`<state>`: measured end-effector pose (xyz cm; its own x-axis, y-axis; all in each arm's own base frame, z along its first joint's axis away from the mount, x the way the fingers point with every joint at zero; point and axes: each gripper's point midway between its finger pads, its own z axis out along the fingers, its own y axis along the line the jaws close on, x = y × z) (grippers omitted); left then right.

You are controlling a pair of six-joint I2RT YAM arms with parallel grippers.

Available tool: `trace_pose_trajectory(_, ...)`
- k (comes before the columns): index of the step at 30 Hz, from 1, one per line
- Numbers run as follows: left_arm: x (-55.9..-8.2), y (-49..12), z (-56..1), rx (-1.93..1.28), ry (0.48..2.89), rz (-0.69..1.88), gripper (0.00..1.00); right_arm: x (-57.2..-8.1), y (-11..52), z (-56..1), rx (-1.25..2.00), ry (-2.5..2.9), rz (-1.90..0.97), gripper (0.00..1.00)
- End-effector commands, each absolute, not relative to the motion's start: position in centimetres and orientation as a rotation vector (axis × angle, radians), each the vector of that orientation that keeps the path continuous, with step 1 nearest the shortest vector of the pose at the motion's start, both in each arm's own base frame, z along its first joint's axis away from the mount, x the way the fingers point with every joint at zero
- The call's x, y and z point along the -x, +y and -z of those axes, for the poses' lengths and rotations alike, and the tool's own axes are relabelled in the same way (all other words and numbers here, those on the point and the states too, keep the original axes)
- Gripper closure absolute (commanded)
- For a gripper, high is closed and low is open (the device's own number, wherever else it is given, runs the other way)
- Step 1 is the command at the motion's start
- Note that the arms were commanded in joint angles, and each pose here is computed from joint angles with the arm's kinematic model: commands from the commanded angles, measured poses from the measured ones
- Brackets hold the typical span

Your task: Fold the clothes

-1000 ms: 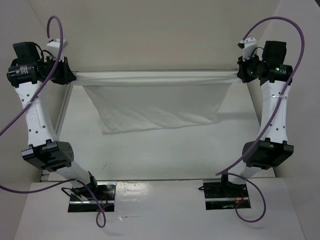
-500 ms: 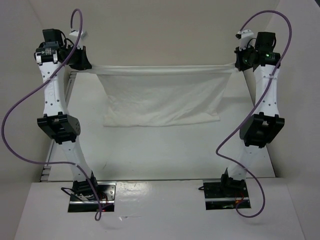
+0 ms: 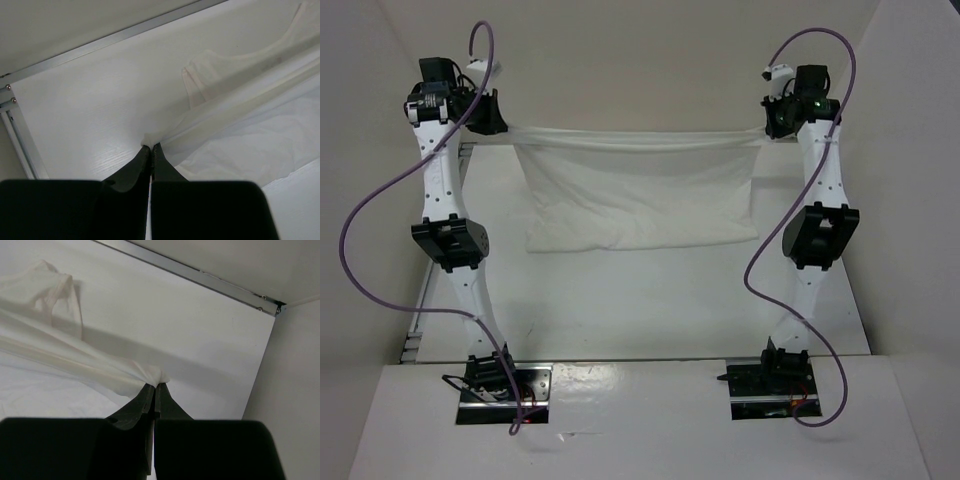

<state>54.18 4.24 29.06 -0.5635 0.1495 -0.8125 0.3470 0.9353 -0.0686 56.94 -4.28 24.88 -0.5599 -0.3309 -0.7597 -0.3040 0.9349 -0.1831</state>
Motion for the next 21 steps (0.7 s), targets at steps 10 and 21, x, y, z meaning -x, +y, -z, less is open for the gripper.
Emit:
trace_pose_trajectory(10, -58.6, 6.4, -25.6, -0.303, 2.139, 0.228, 0.90, -63.5, -5.2, -23.6, 0.306, 2.105, 0.115, 1.00)
trace_pose_trajectory(21, -62.5, 4.5, -22.3, -0.305, 2.058, 0.379, 0.56, -68.2, -3.1, -21.5, 0.205, 2.002, 0.212, 0.77)
